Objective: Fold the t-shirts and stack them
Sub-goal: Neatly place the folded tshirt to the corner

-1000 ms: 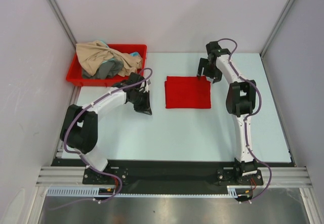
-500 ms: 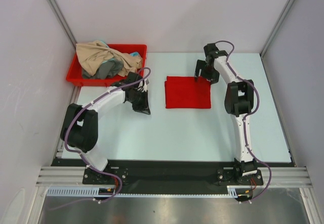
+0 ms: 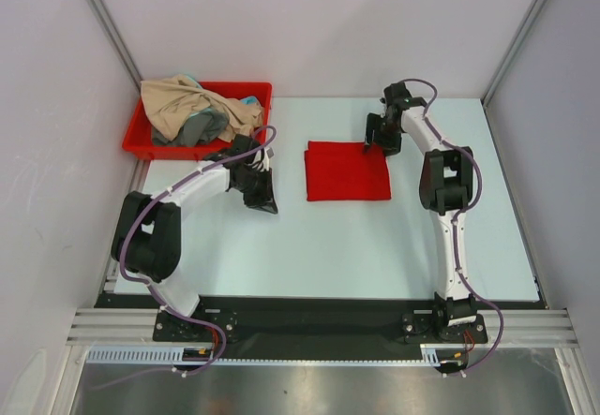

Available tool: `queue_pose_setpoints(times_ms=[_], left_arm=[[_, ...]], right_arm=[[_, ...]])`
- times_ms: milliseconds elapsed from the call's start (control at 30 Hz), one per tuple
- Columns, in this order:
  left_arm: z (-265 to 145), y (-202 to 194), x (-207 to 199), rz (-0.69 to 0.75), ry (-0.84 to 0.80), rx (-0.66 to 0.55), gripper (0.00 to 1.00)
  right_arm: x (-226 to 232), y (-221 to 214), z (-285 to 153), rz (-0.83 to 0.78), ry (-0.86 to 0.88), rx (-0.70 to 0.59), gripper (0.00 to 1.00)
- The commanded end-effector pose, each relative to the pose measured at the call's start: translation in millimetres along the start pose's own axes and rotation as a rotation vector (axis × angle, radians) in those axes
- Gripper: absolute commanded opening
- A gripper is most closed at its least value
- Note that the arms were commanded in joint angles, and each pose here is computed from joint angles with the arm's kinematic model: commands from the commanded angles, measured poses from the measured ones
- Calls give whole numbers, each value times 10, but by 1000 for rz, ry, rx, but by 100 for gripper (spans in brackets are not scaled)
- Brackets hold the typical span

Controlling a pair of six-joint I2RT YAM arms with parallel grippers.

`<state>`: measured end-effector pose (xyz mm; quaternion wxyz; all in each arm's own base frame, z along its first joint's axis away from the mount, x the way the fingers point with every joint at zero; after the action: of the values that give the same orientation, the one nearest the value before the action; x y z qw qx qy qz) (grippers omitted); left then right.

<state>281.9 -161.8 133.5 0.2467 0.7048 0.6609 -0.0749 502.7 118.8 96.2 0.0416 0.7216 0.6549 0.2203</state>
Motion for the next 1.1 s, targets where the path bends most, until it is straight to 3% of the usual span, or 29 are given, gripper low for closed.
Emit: queue_pose_setpoints(times_ms=[0,33,67,133,167,233,333,500,800,1067], left_arm=[[-44,25,-15,15,-32,-21,9],[-47,20,-19,12,-35,-20,9],[-40,16,-18,10,-36,-18,9],[-28,-1,-9,3,-41,-15,8],[-18,-16,-9,-3,-47,-8,9],[-3,-27,-4,-9,-53,-4,9],[6,-30,-1,-17,-62,0,8],[12,-42,12,-21,-64,4,8],[92,-143,44,-44,-90,36,8],[-7,-369,91,-52,-50,13,7]], right_arm=[[65,24,79,-41,125,2,66],[67,24,76,-35,132,4,61],[66,18,79,-32,149,4,49],[89,61,-9,-22,170,-25,44],[98,83,-35,-18,186,-39,33],[78,83,-71,1,201,-40,24],[25,140,-135,23,238,-47,0],[-90,256,-364,27,249,-82,0],[-310,444,-644,-111,91,-133,0],[-935,953,-777,-122,39,-313,0]])
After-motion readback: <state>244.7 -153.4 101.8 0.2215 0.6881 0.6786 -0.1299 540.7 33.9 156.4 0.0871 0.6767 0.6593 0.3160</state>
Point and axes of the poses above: each gripper's point midway between its finger pads, its own z axis out along the fingers, its own x axis along the line the jaws close on, y = z × x, the point moved 7 cm from there along -z, back along the fingers
